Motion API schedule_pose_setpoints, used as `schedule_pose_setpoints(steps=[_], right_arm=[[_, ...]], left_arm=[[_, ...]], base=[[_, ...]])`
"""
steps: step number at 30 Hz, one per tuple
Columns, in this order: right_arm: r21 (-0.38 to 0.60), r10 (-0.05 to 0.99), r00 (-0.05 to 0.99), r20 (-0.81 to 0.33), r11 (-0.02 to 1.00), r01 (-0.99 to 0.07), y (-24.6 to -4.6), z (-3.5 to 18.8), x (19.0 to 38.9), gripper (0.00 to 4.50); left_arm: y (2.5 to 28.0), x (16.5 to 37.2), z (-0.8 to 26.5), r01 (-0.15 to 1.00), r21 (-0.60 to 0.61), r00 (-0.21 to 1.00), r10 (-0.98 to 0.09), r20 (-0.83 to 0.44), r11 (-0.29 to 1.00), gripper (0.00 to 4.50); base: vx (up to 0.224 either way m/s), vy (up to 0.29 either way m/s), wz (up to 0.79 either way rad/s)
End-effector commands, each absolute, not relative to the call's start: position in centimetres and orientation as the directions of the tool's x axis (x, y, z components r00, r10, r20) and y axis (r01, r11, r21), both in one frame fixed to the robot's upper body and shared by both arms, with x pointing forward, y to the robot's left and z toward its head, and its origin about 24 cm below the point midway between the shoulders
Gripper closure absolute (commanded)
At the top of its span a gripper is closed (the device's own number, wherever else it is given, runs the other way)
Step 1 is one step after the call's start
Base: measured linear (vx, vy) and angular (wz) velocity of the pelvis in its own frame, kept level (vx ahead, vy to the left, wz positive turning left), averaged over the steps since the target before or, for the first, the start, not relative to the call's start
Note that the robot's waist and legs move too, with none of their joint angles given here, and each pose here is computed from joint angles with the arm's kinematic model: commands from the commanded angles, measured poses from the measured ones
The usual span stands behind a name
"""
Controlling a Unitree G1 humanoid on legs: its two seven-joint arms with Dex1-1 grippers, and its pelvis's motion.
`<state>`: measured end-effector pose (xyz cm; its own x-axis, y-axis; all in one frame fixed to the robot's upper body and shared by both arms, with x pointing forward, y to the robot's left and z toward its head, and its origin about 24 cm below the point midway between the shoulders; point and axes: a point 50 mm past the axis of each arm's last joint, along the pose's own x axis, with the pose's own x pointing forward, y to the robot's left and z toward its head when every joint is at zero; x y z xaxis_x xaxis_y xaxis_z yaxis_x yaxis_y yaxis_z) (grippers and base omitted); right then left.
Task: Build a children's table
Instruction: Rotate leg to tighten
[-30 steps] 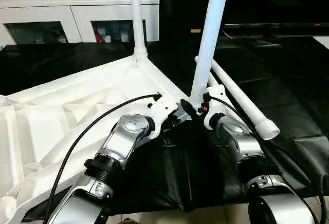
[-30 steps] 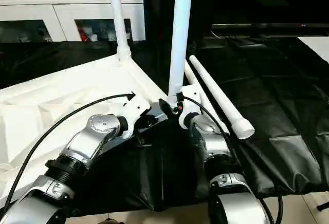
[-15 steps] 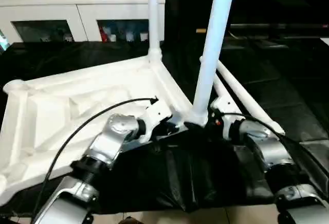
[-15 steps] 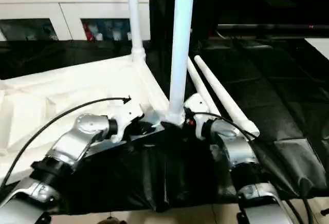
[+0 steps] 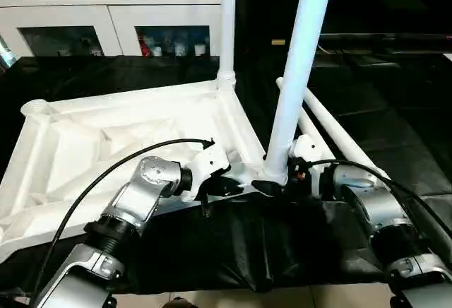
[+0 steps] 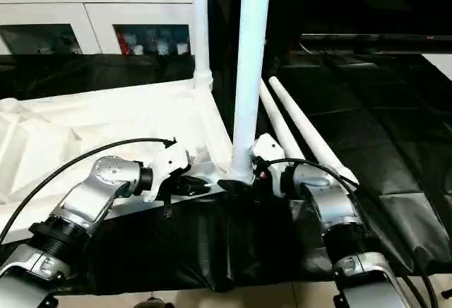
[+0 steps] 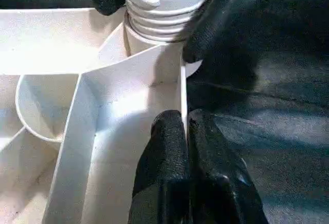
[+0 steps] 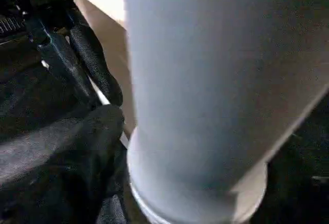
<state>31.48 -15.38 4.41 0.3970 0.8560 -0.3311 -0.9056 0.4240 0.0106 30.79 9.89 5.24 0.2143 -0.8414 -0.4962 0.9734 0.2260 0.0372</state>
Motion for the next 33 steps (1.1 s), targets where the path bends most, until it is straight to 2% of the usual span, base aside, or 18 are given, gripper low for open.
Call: schedule_pose_setpoints(steps=[1,4,5,9,13,14,16,18,19,23,26,27,30,33], right_arm=[[0.024,0.880,0.357,-0.313,0.384,-0.923,-14.8,4.7,31.2,1.07],[0.032,0.883,0.353,-0.310,0.381,-0.924,-14.7,4.7,31.2,1.26],[0.047,0.887,0.351,-0.301,0.381,-0.923,-14.6,4.6,31.1,1.49],[0.069,0.890,0.357,-0.283,0.390,-0.918,-14.3,4.5,31.0,1.68],[0.094,0.823,0.504,-0.262,0.542,-0.835,-13.0,3.6,31.9,1.75],[0.094,0.820,0.508,-0.263,0.546,-0.832,-13.0,3.6,31.9,1.75],[0.106,0.749,0.608,-0.264,0.649,-0.753,-12.0,3.2,32.8,1.75],[0.119,0.724,0.640,-0.259,0.681,-0.722,-11.6,3.1,33.1,1.76],[0.148,0.668,0.697,-0.261,0.741,-0.655,-10.7,2.9,33.6,1.76],[0.115,0.609,0.744,-0.276,0.789,-0.603,-8.9,2.7,34.0,1.76],[0.120,0.603,0.755,-0.258,0.796,-0.594,-8.5,2.7,34.1,1.76],[0.125,0.620,0.744,-0.251,0.782,-0.610,-8.4,2.7,34.1,1.06],[0.140,0.647,0.725,-0.235,0.761,-0.634,-9.0,3.0,34.1,0.86],[0.064,0.648,0.727,-0.228,0.755,-0.653,-10.3,3.5,34.2,0.61]], left_arm=[[8.8,30.6,6.4,0.985,0.063,0.172,-0.876,-0.451,0.161,4.50],[8.8,30.6,6.3,0.986,0.060,0.169,-0.876,-0.453,0.159,4.50],[8.8,30.5,6.3,0.986,0.058,0.168,-0.875,-0.453,0.159,4.50],[8.8,30.6,6.3,0.984,0.058,0.176,-0.874,-0.452,0.168,4.50],[8.3,31.7,6.2,0.949,0.091,0.309,-0.838,-0.449,0.301,4.50],[8.3,31.7,6.2,0.948,0.093,0.313,-0.837,-0.449,0.305,4.50],[7.7,32.7,6.4,0.901,0.127,0.427,-0.792,-0.436,0.416,4.50],[7.4,33.1,6.5,0.877,0.133,0.471,-0.772,-0.427,0.461,4.50],[6.7,33.7,6.9,0.835,0.136,0.537,-0.738,-0.409,0.532,4.50],[5.0,33.7,7.3,0.820,0.134,0.562,-0.738,-0.374,0.556,4.50],[4.3,33.5,7.4,0.831,0.134,0.548,-0.755,-0.361,0.539,4.50],[4.1,33.4,7.3,0.845,0.143,0.530,-0.768,-0.359,0.516,4.50],[4.3,33.1,7.2,0.863,0.143,0.502,-0.783,-0.367,0.485,4.50],[4.9,32.9,6.9,0.878,0.144,0.475,-0.792,-0.385,0.457,4.50]], base=[[0.000,0.000,0.00],[0.000,0.000,0.00],[0.000,0.000,0.00],[0.000,0.000,0.00],[0.000,0.000,0.00],[0.000,0.000,0.00],[0.000,0.000,0.00],[0.000,0.000,0.00],[0.000,0.000,0.00],[0.000,0.000,0.00],[0.000,0.000,0.00],[0.000,0.000,0.00],[0.000,0.000,0.00],[0.000,0.000,0.00]])
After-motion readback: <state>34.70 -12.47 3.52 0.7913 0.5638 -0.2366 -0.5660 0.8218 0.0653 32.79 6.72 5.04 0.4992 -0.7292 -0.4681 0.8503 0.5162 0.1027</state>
